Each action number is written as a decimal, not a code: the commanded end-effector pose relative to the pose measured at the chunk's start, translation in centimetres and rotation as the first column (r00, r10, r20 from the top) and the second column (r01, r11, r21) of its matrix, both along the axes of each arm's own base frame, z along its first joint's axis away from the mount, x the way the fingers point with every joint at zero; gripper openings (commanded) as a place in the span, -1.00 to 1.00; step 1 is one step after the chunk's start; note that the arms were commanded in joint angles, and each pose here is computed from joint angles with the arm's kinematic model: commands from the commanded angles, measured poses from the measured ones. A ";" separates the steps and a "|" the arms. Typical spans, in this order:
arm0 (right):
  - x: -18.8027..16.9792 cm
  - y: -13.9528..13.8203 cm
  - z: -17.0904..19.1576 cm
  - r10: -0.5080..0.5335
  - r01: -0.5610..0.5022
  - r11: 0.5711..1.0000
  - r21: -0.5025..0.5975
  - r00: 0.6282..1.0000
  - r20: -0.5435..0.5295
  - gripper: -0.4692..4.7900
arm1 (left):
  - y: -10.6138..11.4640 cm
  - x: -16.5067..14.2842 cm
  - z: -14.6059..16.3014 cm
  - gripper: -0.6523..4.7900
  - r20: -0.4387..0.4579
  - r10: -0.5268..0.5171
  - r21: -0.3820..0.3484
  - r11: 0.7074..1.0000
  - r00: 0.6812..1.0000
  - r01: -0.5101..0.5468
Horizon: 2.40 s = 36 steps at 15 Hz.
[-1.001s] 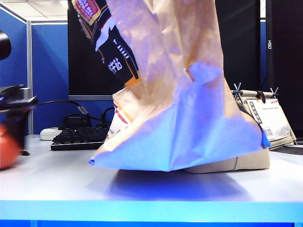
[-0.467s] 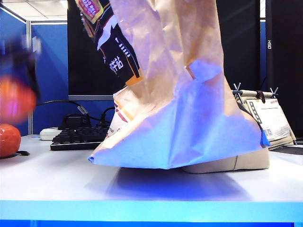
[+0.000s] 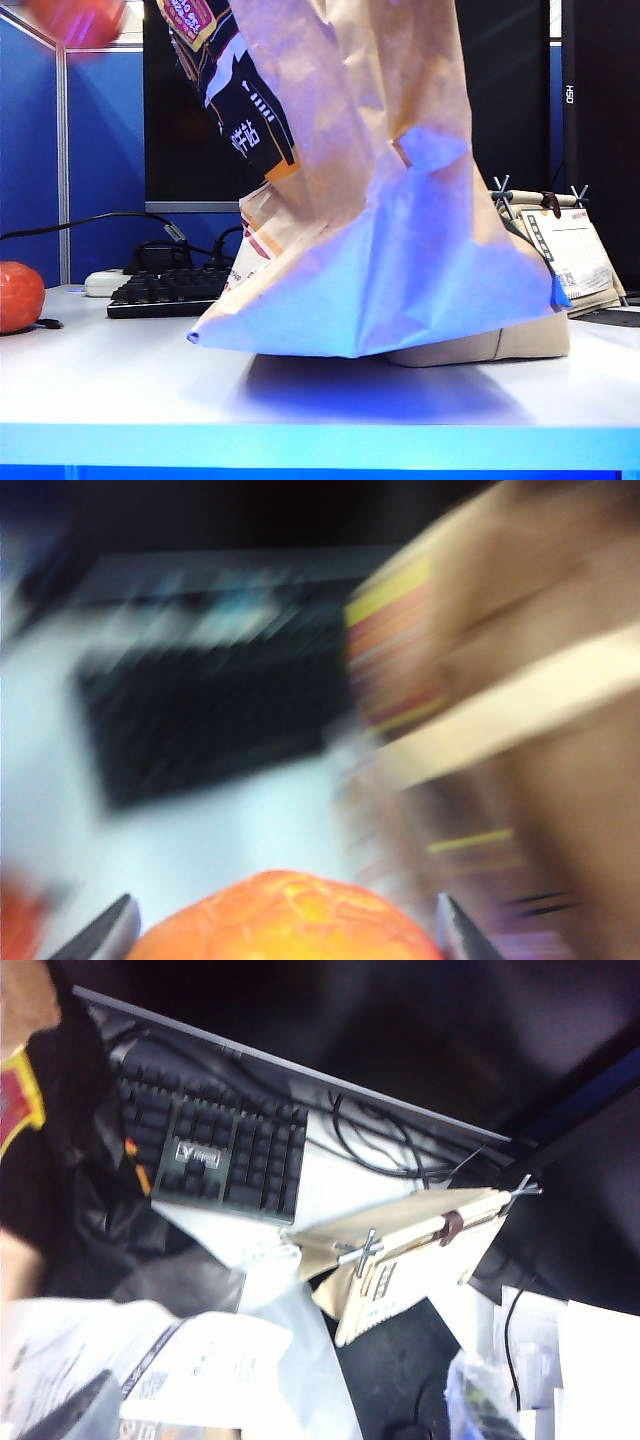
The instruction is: Open the paper bag and put two oranges into the paper bag.
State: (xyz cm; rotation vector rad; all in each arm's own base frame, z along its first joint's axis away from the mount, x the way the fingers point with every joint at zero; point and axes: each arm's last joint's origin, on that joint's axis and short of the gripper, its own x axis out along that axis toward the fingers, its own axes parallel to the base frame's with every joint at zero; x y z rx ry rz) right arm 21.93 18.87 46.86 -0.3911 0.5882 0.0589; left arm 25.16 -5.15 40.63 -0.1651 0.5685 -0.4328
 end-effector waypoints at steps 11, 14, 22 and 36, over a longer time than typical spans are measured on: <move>0.0 0.0 0.6 0.000 -0.002 0.999 0.038 0.999 0.048 0.77 | -6.2 -3.2 7.1 -0.78 0.161 -0.271 -0.154 0.943 0.949 0.296; 0.0 0.1 0.7 0.000 -0.002 0.999 0.043 0.999 0.054 0.77 | -9.5 -2.5 4.7 -0.78 0.042 -0.284 -0.046 0.957 0.958 0.285; 0.0 0.0 0.7 -0.002 0.000 0.999 0.043 0.998 0.056 0.77 | -11.1 -0.6 2.3 -0.78 -0.082 -0.307 -0.034 0.952 0.948 0.305; -0.4 -0.3 1.1 -0.003 -0.001 0.999 0.052 0.998 0.065 0.76 | -12.1 1.2 0.8 1.00 -0.146 -0.315 -0.084 0.949 0.938 0.305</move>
